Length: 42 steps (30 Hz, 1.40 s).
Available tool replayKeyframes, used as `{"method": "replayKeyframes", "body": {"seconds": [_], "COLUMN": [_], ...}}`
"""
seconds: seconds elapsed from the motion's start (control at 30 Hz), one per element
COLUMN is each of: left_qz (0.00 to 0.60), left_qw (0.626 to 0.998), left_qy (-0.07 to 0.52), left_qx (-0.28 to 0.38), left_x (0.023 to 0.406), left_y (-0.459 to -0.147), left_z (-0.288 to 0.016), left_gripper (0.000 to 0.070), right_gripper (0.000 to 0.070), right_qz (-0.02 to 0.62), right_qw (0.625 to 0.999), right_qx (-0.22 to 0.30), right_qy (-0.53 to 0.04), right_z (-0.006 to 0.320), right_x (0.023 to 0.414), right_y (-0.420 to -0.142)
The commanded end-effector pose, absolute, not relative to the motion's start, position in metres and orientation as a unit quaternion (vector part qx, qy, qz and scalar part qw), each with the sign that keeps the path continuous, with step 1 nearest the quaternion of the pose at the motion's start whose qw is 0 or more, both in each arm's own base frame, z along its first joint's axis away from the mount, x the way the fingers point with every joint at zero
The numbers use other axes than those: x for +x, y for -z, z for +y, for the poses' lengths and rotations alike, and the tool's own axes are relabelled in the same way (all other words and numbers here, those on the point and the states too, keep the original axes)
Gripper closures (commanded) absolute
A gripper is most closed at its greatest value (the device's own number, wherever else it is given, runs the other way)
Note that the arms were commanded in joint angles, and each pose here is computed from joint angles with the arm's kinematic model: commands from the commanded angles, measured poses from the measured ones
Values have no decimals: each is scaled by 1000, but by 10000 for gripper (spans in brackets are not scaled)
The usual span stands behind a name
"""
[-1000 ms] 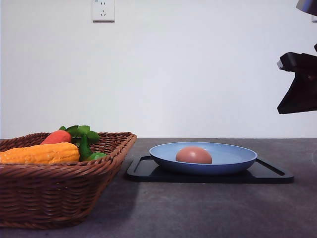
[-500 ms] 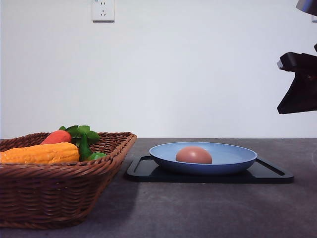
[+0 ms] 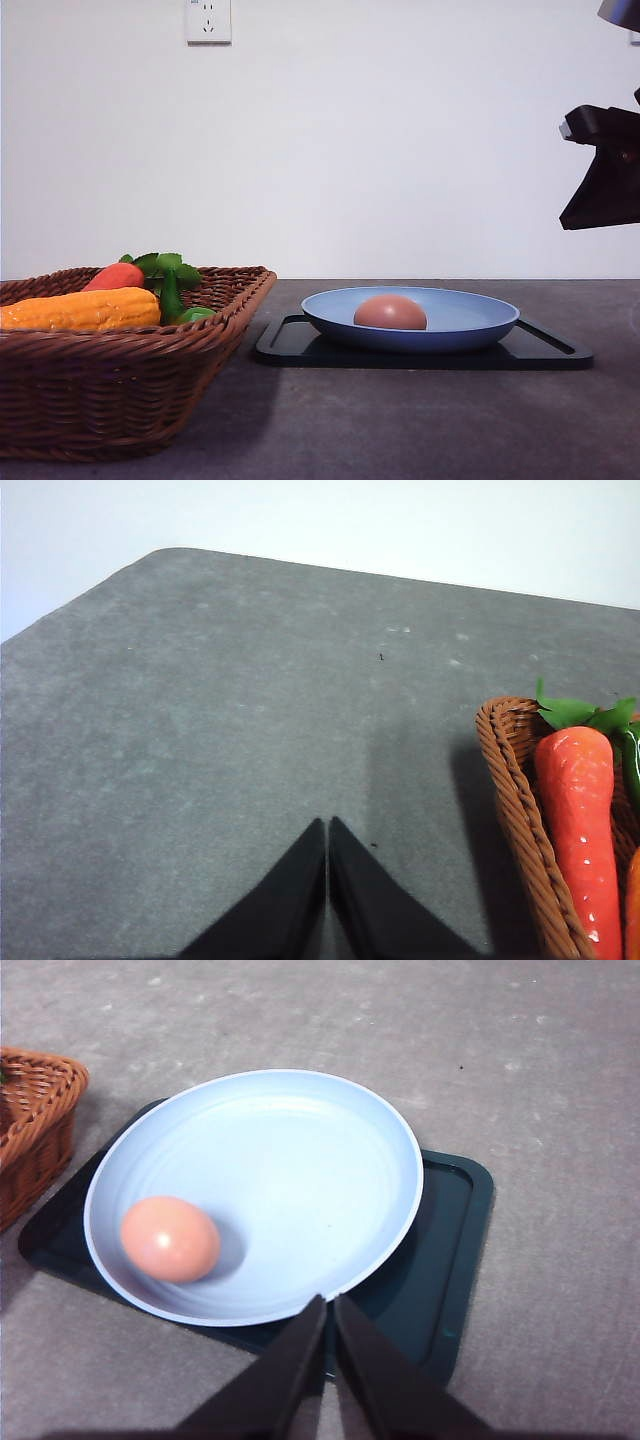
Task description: Transfer egg from basket to plate and serve
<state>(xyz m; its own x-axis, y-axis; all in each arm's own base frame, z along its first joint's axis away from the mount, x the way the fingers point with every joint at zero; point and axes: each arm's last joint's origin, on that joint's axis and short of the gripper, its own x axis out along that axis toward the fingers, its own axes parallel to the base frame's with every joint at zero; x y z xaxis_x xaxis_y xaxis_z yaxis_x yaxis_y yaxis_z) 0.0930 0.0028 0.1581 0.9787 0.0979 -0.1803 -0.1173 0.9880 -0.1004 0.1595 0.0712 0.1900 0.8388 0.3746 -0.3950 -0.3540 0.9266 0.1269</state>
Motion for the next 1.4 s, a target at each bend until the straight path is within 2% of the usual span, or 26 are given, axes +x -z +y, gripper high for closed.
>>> {"method": "replayKeyframes", "body": {"seconds": [0.0, 0.07, 0.13, 0.4, 0.5, 0.6, 0.73, 0.97, 1.07, 1.3, 1.37], "left_qz": [106, 106, 105, 105, 105, 105, 105, 105, 105, 105, 105], "left_qw": [991, 991, 991, 991, 991, 991, 991, 991, 991, 991, 991], "left_qy": [-55, -55, -55, -55, -55, -55, -55, -55, -55, -55, -55], "left_qx": [-57, -57, -57, -57, -57, -57, -57, -57, -57, -57, -57], "left_x": [94, 94, 94, 94, 94, 94, 94, 94, 94, 94, 94], "left_y": [-149, -149, -149, -149, -149, -149, -149, -149, -149, -149, -149], "left_z": [3, 3, 3, 3, 3, 3, 3, 3, 3, 3, 3], "left_gripper": [700, 700, 700, 700, 700, 700, 700, 700, 700, 700, 700], "right_gripper": [700, 700, 700, 700, 700, 700, 700, 700, 700, 700, 700], "right_qz": [206, 185, 145, -47, -98, -122, -116, -57, -21, 83, 86], "right_qw": [959, 966, 980, 996, 994, 992, 993, 997, 997, 994, 994], "right_qx": [30, 19, 17, 38, 26, 20, 21, 34, 35, 44, 46], "right_qy": [-193, -179, -138, -66, -36, -4, 18, -44, -65, -60, -56], "right_z": [73, 70, 63, 33, 22, 13, 7, 7, 8, 8, 8], "right_x": [160, 158, 152, 108, 94, 86, 86, 95, 97, 96, 96], "right_y": [-193, -199, -210, -254, -259, -252, -226, -181, -170, -150, -150]}}
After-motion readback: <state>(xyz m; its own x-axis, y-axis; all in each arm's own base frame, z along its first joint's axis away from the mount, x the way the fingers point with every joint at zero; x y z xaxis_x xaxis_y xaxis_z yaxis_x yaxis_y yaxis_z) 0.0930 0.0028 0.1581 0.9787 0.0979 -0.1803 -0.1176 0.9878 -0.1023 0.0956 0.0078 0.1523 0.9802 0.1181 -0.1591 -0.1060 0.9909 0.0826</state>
